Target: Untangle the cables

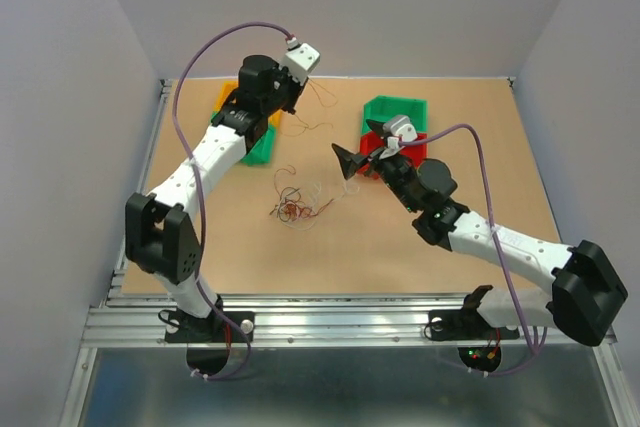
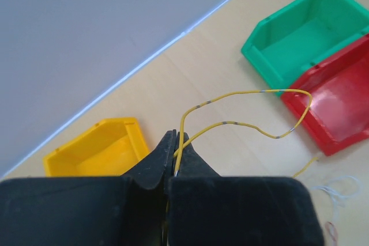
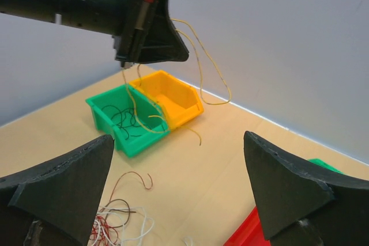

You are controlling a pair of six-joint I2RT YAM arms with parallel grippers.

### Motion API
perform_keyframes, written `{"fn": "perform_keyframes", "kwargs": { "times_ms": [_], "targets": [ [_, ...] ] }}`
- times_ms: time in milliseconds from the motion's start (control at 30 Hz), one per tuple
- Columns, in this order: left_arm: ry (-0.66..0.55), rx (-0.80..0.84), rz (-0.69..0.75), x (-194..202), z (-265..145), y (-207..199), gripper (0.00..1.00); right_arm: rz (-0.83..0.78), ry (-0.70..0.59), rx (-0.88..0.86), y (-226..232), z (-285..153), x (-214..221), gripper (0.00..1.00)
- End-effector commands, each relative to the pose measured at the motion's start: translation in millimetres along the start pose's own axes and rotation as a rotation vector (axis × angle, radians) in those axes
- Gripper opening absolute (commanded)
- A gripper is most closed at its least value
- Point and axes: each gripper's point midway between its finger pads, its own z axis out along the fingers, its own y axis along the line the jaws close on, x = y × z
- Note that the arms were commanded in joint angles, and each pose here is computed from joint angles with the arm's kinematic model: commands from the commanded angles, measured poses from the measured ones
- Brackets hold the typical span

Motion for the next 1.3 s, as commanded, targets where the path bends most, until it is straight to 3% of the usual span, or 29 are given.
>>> {"fn": "perform_keyframes", "kwargs": {
  "times_ms": [0,233,433,500,733,1033,1267],
  "targets": [
    [-0.065,-0.137,0.116,-12.6,28.0,60.7,0.0,-0.025,-0.003,0.011,-5.2,0.4,1.4,0.99],
    [-0.112,-0.205,0.286,6.8,63.1,132.7,0.0,-0.016,-0.024,-0.032,1.6,-6.6,-5.9,0.99],
    [-0.166,-0.189,0.369,18.3,93.0,159.7,0.0,-0.011,-0.036,-0.049,4.1,-8.9,-9.5,0.98],
    [-0.145,-0.179,0.389,39.4,104.2,164.9,0.0,-0.011,-0.035,-0.054,5.1,-8.5,-8.6,0.98],
    [-0.287,-0.226,0.446,57.0,89.1,185.3,0.0,-0.014,-0.029,-0.057,6.4,-5.5,-5.6,0.98],
    [-0.178,-0.194,0.442,102.7,97.8,220.6,0.0,-0.006,-0.022,-0.071,9.2,-1.8,-2.3,0.98],
    [-0.09,-0.17,0.492,135.1,100.1,216.2,0.0,0.006,-0.02,-0.083,12.4,2.0,-1.4,0.97]
  ]
}}
